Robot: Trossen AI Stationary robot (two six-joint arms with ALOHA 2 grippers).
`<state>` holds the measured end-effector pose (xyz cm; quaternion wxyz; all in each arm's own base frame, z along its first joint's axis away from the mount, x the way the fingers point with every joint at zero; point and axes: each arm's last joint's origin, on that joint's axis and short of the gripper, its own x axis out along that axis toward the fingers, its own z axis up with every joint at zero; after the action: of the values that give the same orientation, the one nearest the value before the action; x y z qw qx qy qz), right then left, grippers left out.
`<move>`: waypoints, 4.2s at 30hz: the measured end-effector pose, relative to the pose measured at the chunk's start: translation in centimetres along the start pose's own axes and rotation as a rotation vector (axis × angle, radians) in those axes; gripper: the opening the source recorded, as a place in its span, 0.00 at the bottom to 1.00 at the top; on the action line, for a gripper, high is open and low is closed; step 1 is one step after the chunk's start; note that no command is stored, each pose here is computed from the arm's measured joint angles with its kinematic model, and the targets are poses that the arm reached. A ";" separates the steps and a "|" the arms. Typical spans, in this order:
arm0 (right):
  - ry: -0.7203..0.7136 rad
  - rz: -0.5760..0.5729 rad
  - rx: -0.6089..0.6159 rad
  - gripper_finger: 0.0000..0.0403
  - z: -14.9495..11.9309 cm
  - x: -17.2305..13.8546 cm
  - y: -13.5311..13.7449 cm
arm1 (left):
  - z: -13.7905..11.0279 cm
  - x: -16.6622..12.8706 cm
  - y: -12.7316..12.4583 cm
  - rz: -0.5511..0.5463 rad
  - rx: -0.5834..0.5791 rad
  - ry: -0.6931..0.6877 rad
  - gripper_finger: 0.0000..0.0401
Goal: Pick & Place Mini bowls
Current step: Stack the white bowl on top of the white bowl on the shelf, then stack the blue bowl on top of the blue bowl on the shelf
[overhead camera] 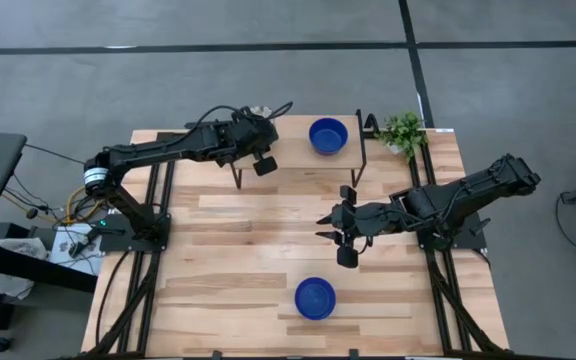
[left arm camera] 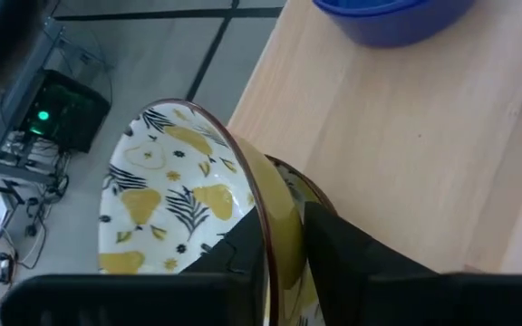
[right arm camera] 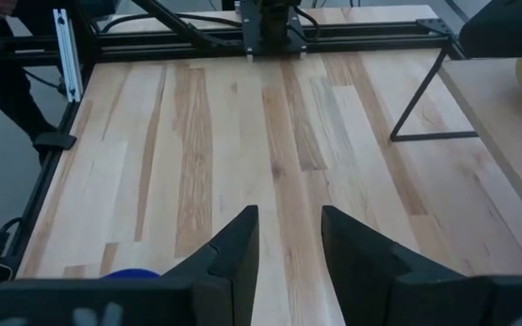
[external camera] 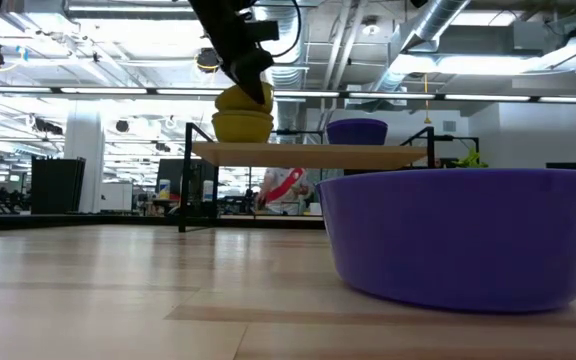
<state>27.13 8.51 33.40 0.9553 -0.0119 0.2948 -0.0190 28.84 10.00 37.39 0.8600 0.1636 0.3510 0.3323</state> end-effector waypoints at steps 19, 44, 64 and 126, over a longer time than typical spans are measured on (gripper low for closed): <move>0.000 -0.005 0.003 0.28 0.0 0.0 -0.1 | -0.3 0.1 0.1 -0.001 0.005 0.023 0.21; 0.000 -0.005 0.003 0.28 0.0 0.0 -0.1 | -0.3 0.0 0.0 -0.027 -0.030 0.024 0.37; 0.000 -0.005 0.002 0.28 0.0 0.1 -0.1 | -0.2 0.0 -0.1 -0.030 -0.033 0.014 0.49; 0.353 -0.059 0.451 0.28 -4.4 4.8 3.4 | -16.2 -12.3 -13.4 -0.992 -0.481 -0.334 0.41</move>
<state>28.70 11.63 26.98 0.8668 0.1956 0.4444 -0.1135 16.84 -7.42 25.26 0.9697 -0.1706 0.1599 -0.0706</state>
